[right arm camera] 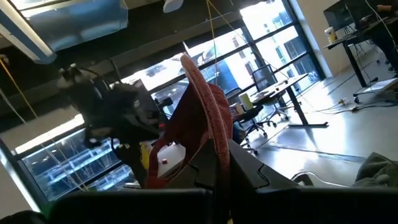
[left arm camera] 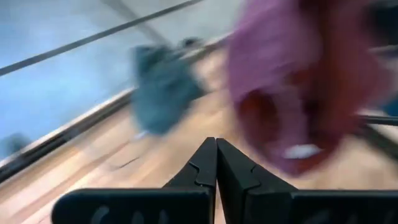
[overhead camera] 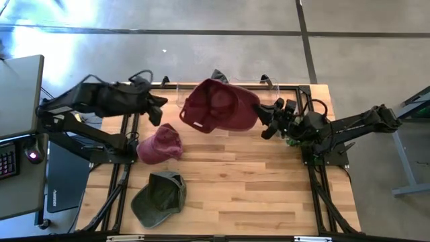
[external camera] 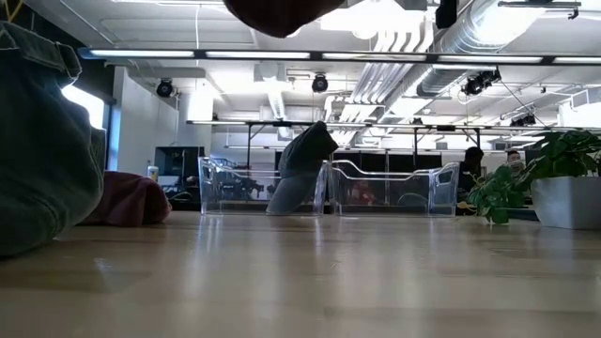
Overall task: Pick & Place hat
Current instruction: Put the right red cap into the right transparent bin
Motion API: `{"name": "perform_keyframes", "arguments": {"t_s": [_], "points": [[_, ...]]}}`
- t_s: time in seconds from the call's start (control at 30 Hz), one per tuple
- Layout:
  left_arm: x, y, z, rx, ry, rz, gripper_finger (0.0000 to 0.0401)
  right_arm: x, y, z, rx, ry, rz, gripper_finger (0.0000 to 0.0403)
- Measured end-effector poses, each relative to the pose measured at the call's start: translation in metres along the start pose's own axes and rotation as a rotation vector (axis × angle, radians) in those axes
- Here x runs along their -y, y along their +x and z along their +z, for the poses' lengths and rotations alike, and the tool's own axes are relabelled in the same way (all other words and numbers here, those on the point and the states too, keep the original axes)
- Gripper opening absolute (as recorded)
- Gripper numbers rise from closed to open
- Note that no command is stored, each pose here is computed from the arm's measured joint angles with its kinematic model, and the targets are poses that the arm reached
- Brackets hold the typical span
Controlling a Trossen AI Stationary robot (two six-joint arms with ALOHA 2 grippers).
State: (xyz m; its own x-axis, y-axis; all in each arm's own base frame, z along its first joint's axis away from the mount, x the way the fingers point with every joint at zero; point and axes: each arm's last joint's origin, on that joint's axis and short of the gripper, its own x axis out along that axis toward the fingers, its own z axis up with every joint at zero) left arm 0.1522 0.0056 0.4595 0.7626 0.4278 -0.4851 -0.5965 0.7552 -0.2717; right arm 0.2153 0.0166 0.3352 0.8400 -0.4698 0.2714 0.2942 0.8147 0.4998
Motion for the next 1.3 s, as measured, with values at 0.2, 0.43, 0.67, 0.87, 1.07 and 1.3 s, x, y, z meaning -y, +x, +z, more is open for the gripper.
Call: {"name": "perform_keyframes", "arguments": {"t_s": [0.2, 0.43, 0.67, 0.87, 1.07, 1.3], "points": [[0.035, 0.019, 0.022, 0.126, 0.056, -0.302, 0.0000, 0.001, 0.001, 0.000, 0.005, -0.003, -0.014, 0.0007], [0.076, 0.100, 0.010, 0.081, 0.140, -0.192, 0.0000, -0.005, 0.004, 0.011, 0.032, -0.018, -0.002, 0.0007], [0.092, 0.138, 0.008, 0.196, 0.165, -0.039, 0.0000, -0.015, 0.010, 0.019, -0.022, -0.051, 0.061, 0.0008], [0.104, 0.156, 0.009, 0.267, 0.255, -0.041, 0.0000, -0.027, 0.013, 0.015, -0.093, -0.085, 0.121, 0.0007], [0.090, 0.172, 0.007, 0.208, 0.235, 0.077, 0.0000, -0.035, 0.008, 0.014, -0.104, -0.115, 0.144, 0.0010], [0.089, 0.149, 0.016, 0.177, 0.227, 0.114, 0.0000, -0.040, 0.004, 0.014, -0.089, -0.120, 0.141, 0.0008]]}}
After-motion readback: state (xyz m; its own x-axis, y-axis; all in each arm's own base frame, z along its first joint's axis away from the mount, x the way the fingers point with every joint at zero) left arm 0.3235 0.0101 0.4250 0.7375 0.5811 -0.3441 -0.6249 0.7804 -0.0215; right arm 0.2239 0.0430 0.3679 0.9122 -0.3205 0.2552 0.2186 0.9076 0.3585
